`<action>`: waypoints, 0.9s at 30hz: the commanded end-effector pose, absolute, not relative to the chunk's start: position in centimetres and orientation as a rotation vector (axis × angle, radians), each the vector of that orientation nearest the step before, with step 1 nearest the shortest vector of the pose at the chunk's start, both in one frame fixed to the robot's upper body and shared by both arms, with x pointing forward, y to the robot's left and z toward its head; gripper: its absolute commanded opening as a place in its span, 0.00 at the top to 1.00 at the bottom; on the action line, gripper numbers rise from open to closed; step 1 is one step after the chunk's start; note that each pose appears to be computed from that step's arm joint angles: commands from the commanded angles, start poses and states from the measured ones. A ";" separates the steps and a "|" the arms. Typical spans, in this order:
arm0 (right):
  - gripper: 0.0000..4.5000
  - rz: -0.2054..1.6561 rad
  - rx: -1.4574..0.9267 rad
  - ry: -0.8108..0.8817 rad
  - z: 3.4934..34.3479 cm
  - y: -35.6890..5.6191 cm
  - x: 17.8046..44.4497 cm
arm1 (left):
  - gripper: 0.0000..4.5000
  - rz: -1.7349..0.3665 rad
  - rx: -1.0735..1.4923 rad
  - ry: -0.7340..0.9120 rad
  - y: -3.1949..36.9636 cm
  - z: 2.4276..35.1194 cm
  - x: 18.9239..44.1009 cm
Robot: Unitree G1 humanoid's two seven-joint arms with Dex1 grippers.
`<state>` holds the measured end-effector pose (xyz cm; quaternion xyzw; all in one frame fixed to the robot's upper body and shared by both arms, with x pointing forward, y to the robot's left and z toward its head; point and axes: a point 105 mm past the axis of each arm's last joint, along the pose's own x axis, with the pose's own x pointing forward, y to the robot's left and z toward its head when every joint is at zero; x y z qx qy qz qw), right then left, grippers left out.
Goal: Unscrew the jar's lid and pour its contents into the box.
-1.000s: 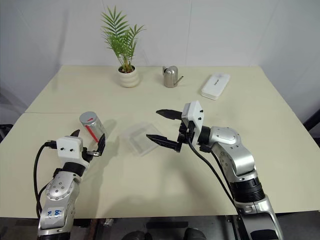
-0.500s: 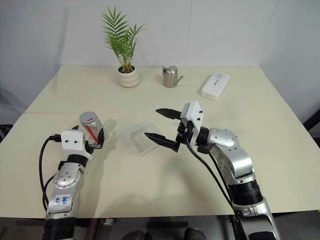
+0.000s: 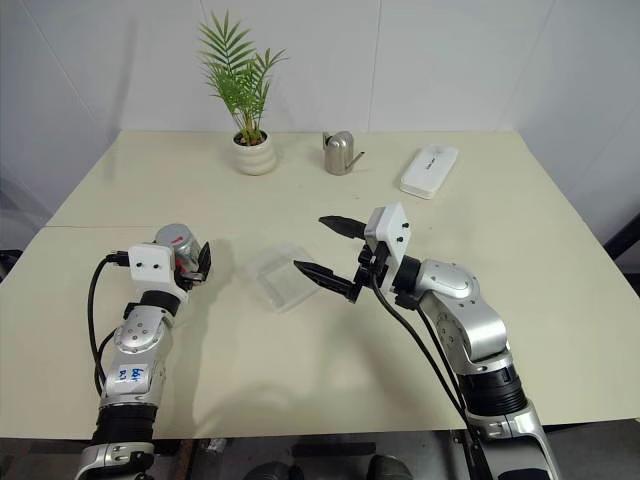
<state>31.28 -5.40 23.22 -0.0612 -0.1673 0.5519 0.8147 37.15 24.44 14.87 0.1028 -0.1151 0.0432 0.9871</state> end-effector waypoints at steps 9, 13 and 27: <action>0.00 1.163 -0.077 -0.430 25.6 -5.2 31.0 | 0.57 -0.017 0.195 -0.366 23.8 19.1 35.7; 0.00 1.160 -0.092 -0.396 26.4 -4.6 31.3 | 0.57 -0.194 0.174 -0.433 22.8 22.8 35.2; 0.00 1.255 -0.096 -0.322 30.2 0.7 31.1 | 0.57 -0.948 0.111 -0.235 14.3 24.8 33.1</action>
